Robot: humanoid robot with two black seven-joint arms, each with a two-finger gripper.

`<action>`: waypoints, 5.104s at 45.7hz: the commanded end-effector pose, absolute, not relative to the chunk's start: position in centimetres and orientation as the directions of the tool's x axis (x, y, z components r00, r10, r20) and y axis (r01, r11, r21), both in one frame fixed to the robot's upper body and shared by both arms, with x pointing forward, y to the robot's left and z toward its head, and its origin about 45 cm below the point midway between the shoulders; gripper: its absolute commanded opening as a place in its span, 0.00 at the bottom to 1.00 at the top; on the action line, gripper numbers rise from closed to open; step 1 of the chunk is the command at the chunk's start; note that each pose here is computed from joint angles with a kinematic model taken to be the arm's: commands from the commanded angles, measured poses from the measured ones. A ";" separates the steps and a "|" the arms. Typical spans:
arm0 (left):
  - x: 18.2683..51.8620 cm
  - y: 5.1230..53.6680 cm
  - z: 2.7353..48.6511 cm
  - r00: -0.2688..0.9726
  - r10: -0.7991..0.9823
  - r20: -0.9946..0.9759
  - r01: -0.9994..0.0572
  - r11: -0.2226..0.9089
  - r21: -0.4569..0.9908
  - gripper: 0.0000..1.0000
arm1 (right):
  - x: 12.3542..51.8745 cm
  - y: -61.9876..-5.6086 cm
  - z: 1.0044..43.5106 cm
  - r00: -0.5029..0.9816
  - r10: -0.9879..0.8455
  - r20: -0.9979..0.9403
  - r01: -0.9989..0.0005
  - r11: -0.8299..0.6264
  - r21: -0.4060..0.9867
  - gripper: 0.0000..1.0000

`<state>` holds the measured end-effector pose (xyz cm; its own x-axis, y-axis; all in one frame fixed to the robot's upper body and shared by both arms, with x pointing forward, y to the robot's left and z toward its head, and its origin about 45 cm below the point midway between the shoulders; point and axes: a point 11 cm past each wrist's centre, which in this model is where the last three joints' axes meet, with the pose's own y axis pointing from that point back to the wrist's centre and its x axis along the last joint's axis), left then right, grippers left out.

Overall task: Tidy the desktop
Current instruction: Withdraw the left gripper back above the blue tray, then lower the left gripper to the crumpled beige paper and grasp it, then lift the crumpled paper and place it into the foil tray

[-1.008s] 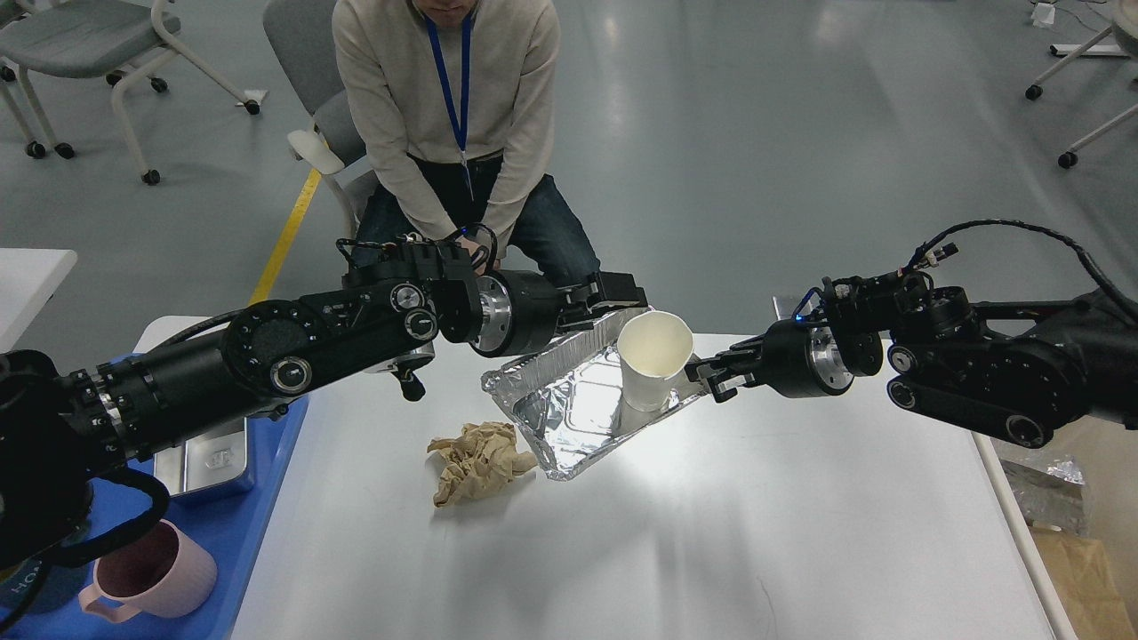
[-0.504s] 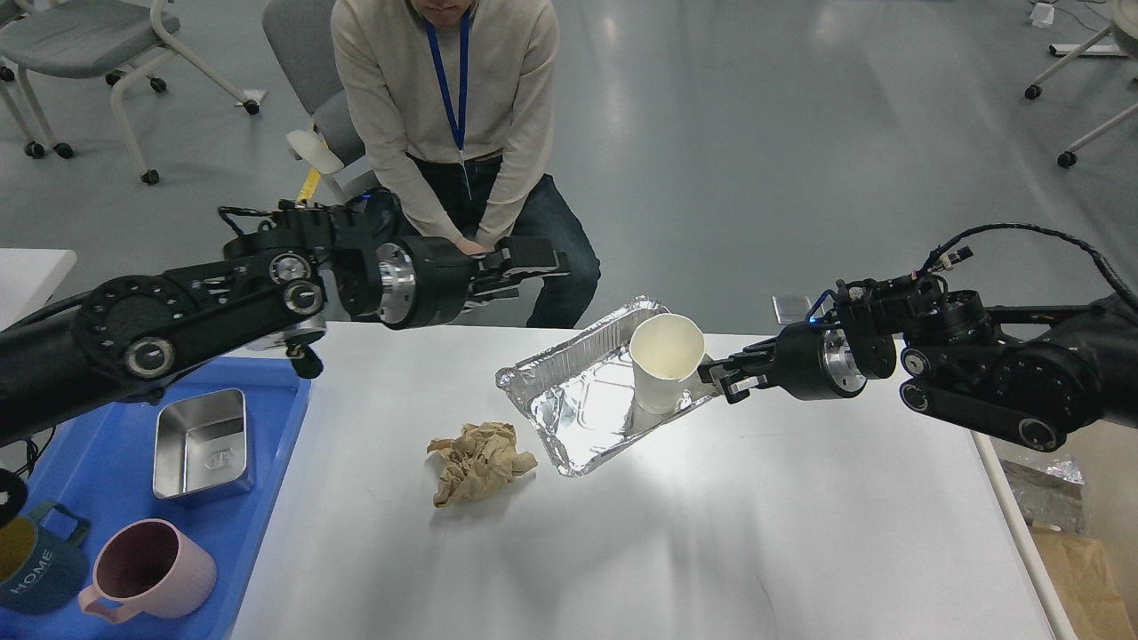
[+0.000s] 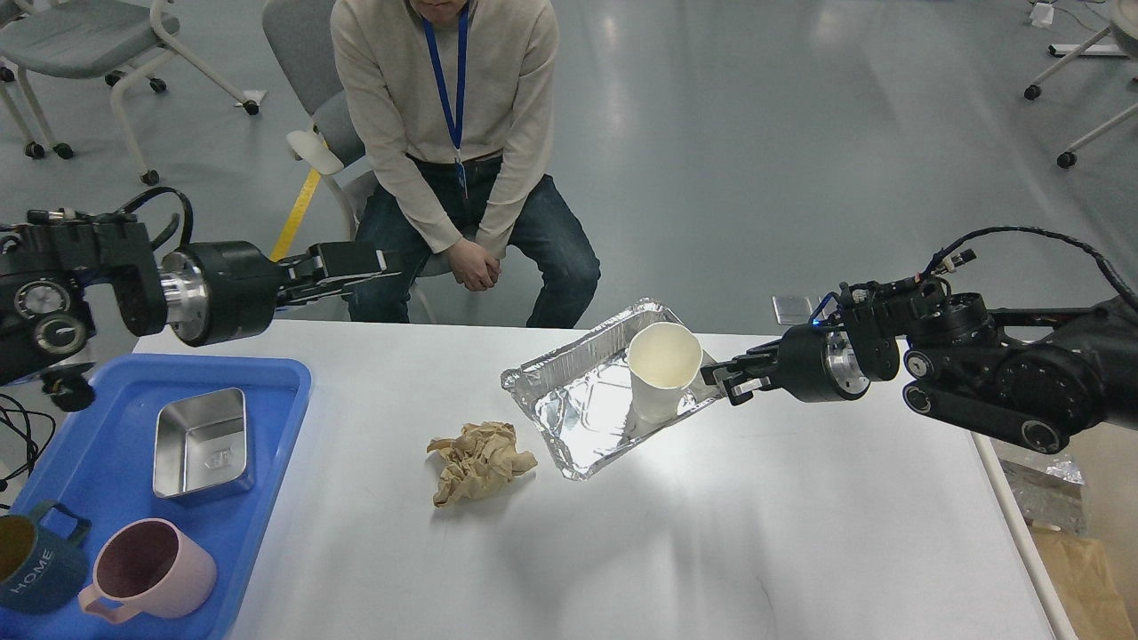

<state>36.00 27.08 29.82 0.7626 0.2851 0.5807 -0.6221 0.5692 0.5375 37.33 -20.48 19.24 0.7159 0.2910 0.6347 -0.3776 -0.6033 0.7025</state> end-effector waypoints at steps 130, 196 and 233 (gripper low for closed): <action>31.8 20.5 4.5 0.851 0.461 0.252 -0.492 0.532 0.689 0.94 | 36.7 -22.3 19.6 0.729 0.271 0.628 -0.387 -0.594 0.706 0.00; 29.4 30.0 15.0 0.842 0.368 0.396 -0.540 0.548 0.639 0.00 | 36.6 -22.3 19.5 0.731 0.271 0.626 -0.385 -0.593 0.707 0.00; 33.6 27.1 28.7 0.783 0.206 0.587 -0.556 0.656 0.511 0.00 | 36.5 -22.3 19.4 0.733 0.276 0.622 -0.381 -0.591 0.711 0.00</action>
<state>33.25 30.28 28.97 0.7647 0.2431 0.5967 -0.6025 0.5980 0.5285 36.60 -22.35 19.46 0.7316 0.2737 0.6244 -0.3841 -0.5912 0.7092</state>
